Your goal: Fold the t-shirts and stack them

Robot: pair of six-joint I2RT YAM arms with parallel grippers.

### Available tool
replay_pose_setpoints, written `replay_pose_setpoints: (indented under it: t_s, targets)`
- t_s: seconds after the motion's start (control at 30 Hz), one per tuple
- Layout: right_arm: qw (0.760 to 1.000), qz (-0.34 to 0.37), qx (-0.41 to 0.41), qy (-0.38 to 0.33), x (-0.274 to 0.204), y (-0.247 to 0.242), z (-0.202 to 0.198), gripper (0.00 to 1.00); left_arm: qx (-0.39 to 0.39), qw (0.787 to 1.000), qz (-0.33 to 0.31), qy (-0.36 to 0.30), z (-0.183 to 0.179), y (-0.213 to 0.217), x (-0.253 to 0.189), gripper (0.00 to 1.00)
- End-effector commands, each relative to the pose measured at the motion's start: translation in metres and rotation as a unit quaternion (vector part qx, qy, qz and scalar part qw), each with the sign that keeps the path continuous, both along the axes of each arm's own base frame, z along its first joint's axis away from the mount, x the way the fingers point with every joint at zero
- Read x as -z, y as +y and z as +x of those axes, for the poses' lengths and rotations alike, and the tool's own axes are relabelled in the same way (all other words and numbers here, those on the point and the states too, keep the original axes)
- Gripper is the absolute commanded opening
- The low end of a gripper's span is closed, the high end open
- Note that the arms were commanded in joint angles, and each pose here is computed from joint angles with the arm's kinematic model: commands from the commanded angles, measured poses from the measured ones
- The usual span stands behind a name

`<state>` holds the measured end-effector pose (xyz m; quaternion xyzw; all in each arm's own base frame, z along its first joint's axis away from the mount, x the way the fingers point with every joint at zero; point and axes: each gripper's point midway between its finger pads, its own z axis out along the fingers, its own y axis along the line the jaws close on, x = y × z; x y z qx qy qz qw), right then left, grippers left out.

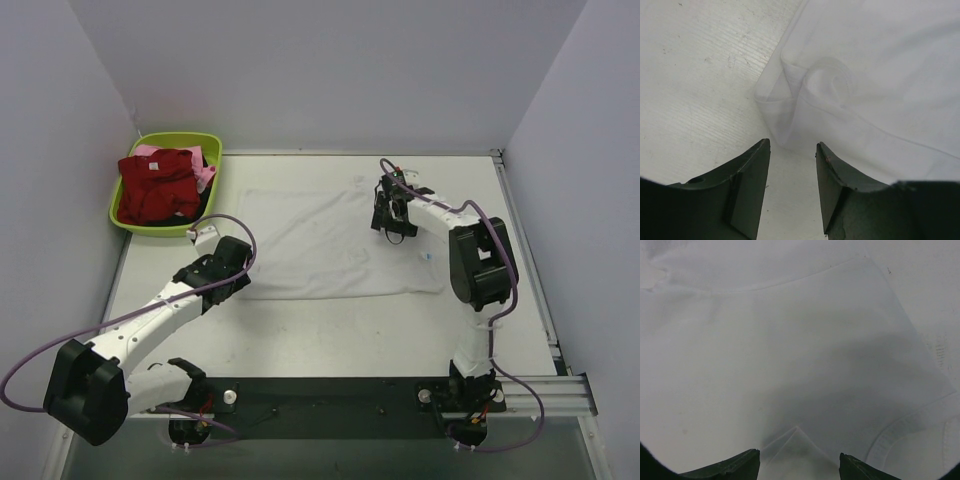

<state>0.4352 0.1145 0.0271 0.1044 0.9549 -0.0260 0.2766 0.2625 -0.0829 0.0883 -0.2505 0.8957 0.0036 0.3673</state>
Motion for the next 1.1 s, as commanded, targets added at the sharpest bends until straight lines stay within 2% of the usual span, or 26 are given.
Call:
replay_pose_setpoints:
  t_s: [0.0, 0.3, 0.6, 1.07]
  targets:
    - [1.000, 0.001, -0.002, -0.005, -0.005, 0.001, 0.008, 0.62, 0.001, 0.999, -0.019, -0.036, 0.018, -0.009, -0.020, 0.51]
    - [1.000, 0.006, 0.009, -0.005, -0.001, -0.003, 0.015, 0.40, 0.001, 0.999, -0.018, -0.036, 0.019, -0.008, -0.020, 0.50]
    - [1.000, 0.005, 0.012, 0.000, 0.004, -0.006, 0.015, 0.31, 0.000, 0.999, -0.015, -0.035, 0.019, -0.007, -0.019, 0.48]
    - [1.000, 0.012, 0.007, 0.011, 0.015, -0.001, 0.019, 0.25, -0.001, 0.999, -0.012, -0.035, 0.019, -0.004, -0.020, 0.48]
